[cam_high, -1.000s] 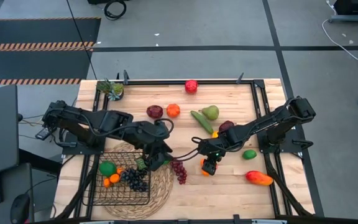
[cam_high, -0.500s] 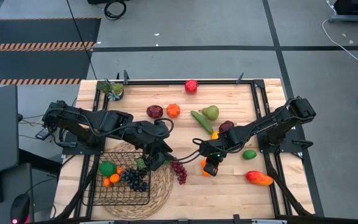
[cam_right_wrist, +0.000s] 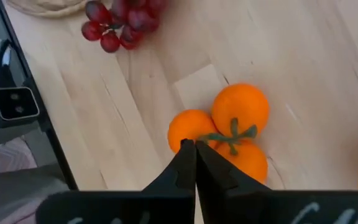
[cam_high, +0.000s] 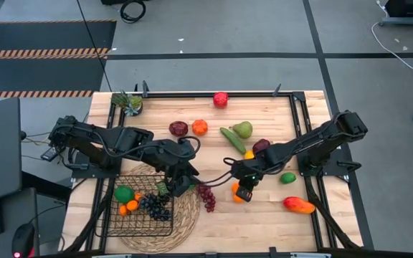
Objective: Build produce basket
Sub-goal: Put the tangerine into the black wire basket
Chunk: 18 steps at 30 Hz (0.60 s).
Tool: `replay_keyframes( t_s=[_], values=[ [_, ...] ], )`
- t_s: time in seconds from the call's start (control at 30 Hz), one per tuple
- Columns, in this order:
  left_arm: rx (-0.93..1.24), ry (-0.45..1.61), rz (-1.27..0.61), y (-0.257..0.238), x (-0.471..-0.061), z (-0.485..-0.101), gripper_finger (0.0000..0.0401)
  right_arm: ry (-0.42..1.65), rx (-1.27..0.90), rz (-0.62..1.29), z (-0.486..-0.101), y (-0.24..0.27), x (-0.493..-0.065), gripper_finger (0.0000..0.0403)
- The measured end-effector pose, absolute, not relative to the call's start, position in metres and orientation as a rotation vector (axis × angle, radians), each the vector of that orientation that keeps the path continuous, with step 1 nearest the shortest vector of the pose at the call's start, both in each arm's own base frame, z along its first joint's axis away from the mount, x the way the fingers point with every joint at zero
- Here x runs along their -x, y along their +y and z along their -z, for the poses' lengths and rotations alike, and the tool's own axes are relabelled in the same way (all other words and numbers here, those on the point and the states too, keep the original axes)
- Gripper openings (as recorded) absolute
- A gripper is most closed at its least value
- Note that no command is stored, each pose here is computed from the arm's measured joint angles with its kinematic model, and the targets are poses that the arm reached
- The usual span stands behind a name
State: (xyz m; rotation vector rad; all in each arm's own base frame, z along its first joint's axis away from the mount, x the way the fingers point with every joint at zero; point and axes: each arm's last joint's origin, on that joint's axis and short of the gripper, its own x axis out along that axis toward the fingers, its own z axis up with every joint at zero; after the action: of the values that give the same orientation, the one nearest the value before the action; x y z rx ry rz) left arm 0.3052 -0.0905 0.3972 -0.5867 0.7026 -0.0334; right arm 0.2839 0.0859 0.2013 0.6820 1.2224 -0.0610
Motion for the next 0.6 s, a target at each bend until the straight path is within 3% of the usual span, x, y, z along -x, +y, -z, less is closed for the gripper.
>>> replay_keyframes(
  t_s=[0.17,0.6],
  values=[
    [0.587,0.703,0.033,-0.0906,-0.3052,-0.3972,0.0173,1.276,-0.759,0.128,-0.2018,0.0848,-0.2781,0.0032],
    [0.568,0.699,0.032,-0.0902,-0.3051,-0.3973,0.0174,1.187,-0.839,0.361,-0.2021,0.0822,-0.2777,0.0173]
  ],
)
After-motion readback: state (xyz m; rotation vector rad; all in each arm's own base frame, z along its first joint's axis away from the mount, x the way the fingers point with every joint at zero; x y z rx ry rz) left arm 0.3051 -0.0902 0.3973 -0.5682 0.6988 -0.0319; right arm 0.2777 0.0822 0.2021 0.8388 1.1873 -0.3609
